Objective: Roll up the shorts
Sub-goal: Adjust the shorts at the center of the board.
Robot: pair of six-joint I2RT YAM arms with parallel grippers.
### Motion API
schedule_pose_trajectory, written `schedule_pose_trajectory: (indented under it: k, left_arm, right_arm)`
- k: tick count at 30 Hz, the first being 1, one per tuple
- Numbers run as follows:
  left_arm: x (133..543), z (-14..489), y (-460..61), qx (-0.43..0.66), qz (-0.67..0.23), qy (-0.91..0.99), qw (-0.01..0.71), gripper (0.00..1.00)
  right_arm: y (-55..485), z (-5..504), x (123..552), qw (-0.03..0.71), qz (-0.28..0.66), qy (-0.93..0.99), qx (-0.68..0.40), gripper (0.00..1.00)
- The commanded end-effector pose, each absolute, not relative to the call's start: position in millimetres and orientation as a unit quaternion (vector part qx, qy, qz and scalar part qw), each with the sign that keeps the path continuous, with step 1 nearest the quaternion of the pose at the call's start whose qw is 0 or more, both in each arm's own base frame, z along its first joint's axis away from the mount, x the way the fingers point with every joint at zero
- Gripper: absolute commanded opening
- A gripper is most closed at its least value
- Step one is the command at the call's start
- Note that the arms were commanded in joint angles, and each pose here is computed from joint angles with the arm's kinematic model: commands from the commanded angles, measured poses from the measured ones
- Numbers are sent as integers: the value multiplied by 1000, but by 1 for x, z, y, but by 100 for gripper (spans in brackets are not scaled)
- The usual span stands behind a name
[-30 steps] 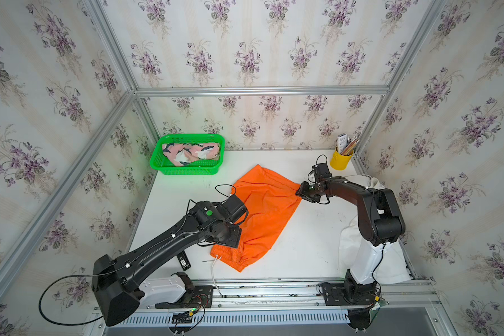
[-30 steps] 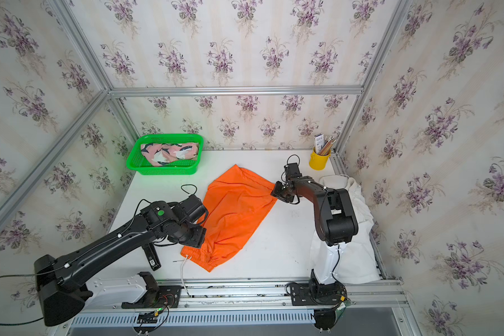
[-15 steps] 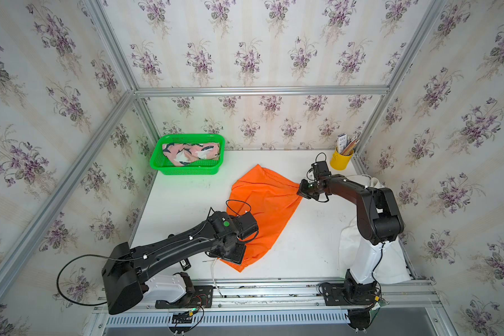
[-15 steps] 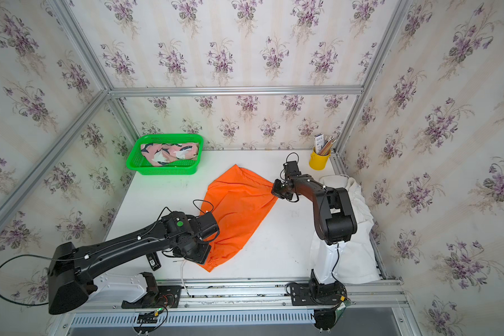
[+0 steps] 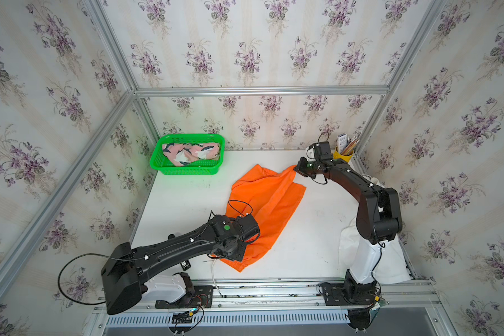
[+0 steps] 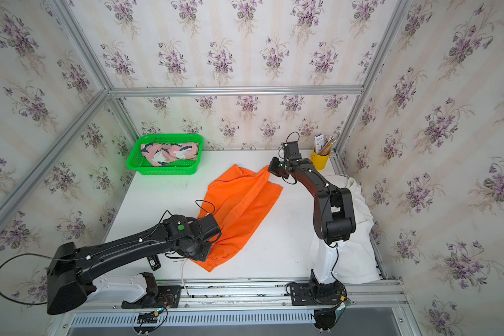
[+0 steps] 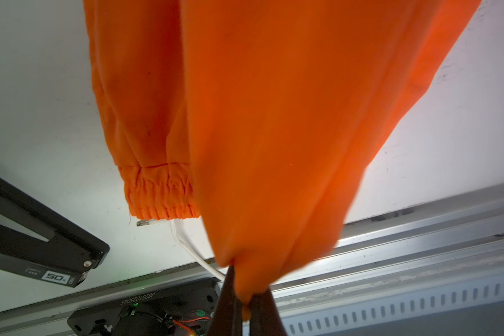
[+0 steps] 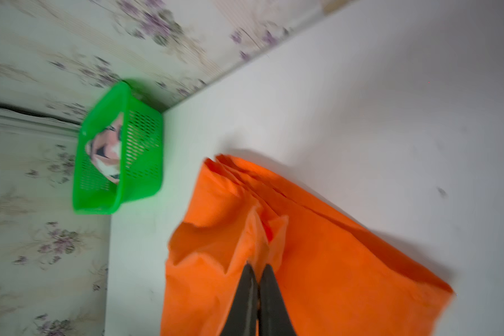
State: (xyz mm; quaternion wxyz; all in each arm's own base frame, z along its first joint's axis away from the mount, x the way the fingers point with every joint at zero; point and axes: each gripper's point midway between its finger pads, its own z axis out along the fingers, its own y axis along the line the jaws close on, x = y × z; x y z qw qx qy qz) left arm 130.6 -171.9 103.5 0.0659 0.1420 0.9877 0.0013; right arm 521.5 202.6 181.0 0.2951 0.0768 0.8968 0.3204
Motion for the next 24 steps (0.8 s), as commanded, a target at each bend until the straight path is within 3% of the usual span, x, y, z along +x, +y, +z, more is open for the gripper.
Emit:
schedule_pose_trajectory:
  k: [1,5,8,10,17,24]
  left_arm:
    - [129,99,-165,150,18,987,60,3]
    - [126,94,-170,150,15,987,47,3]
    - [126,88,-175,156,6,987,44,3]
    - [125,82,-178,158,2,987,39,4]
    - [117,57,-197,197,0,980,-2,8]
    - [107,52,-200,209,-4,978,-15,8]
  right_arm:
    - [252,247,547,331,388,860,32,0]
    - [302,338,531,380,438,813,-44,0]
    - [297,345,512,400,436,803,-72,0]
    - [268,306,514,400,385,831,-27,0]
    - [147,110,518,287,247,915,142,0]
    - [114,66,513,263,193,928,180,0]
